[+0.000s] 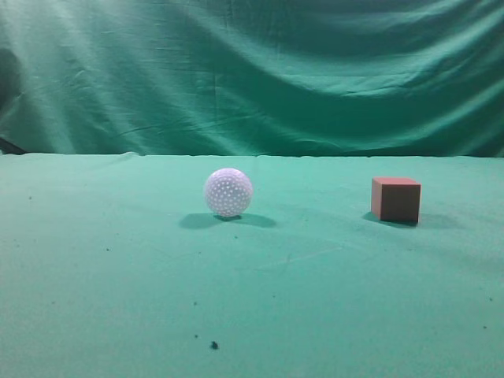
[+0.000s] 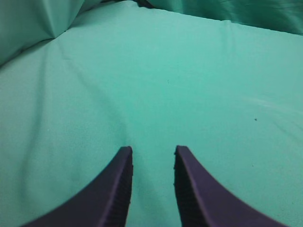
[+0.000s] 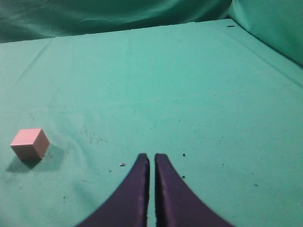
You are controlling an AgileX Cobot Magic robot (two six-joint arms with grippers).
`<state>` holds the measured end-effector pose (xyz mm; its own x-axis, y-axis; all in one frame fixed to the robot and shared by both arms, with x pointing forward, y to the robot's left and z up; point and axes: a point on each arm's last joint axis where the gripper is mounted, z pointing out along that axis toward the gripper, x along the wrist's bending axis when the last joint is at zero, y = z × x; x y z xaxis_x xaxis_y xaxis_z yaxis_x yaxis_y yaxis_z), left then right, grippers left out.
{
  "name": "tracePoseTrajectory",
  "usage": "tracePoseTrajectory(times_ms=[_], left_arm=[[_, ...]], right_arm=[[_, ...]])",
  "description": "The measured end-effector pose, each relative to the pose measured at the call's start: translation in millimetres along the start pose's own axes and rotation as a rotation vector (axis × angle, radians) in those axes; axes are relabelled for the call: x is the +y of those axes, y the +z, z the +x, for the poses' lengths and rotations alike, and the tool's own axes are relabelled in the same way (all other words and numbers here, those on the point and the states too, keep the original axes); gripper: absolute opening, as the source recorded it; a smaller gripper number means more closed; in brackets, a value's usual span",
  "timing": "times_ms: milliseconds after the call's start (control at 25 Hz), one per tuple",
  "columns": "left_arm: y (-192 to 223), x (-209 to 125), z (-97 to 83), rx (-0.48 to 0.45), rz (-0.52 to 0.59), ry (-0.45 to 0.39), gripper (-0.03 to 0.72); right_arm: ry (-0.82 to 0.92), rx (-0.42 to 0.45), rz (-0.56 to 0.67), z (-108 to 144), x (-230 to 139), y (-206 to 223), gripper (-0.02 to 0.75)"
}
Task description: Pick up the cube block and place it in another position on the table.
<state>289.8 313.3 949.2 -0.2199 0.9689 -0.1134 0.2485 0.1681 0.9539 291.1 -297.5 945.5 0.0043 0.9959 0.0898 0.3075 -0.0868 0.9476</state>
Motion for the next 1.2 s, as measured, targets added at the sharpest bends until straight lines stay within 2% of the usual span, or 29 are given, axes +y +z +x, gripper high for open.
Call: tracePoseTrajectory(times_ms=[920,1000,1040,1200], left_arm=[[0,0,0.0,0.000,0.000,0.000,0.235],[0,0,0.0,0.000,0.000,0.000,0.235],[0,0,0.0,0.000,0.000,0.000,0.235],[0,0,0.0,0.000,0.000,0.000,0.235]], right_arm=[[-0.006,-0.002,-0.005,0,0,0,0.000],[0.003,0.006,-0.054,1,4,0,0.000],[0.032,0.018,-0.117,1,10,0,0.000],[0.084,0.067,-0.482,4,42,-10,0.000]])
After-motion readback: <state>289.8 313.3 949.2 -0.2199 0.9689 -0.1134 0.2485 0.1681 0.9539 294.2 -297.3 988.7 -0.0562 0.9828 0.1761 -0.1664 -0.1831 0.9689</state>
